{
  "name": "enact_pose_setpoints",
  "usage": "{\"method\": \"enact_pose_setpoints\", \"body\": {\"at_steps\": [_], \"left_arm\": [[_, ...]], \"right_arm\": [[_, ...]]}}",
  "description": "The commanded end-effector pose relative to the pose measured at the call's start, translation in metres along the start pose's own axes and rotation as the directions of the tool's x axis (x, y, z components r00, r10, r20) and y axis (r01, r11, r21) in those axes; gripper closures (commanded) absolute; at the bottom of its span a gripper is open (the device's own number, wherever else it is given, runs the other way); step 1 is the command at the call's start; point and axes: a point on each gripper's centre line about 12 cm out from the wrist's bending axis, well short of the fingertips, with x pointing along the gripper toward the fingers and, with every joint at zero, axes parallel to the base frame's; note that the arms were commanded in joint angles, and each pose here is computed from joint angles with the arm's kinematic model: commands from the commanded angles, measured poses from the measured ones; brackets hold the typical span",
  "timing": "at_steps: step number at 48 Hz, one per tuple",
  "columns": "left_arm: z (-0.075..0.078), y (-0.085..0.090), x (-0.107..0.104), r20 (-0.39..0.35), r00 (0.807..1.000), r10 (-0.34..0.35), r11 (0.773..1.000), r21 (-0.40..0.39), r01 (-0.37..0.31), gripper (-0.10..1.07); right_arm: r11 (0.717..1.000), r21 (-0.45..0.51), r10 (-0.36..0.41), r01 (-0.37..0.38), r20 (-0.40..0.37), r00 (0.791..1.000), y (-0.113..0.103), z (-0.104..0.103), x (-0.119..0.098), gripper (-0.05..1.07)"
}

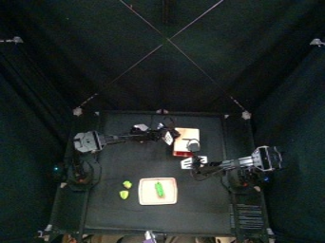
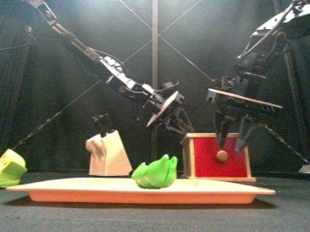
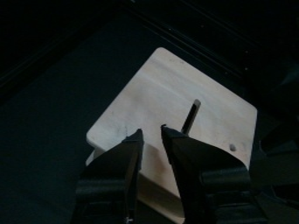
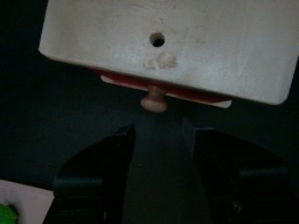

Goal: Grab drawer handle

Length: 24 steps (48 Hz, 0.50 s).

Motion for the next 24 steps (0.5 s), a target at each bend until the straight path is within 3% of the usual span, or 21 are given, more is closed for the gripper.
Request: {"method": "enact_pose_setpoints", "body": {"at_steps": [1,15,24], "left_arm": [[0.016,-0.003,-0.002,0.035,0.999,0.001,1.0,0.007,-0.001,0.3],[0.006,0.006,0.003,0.0,0.998,0.065,0.998,0.007,-0.065,0.37],[0.006,0.006,0.003,0.0,0.998,0.068,0.998,0.005,-0.068,0.44]], "right_arm": [[1.0,0.011,0.012,-0.012,0.011,1.0,0.002,0.006,-0.002,0.2],[1.0,0.023,-0.01,0.01,0.009,1.0,0.0,0.009,0.006,0.2],[1.0,0.027,-0.012,0.012,0.008,1.0,-0.001,0.012,0.011,0.2]]}}
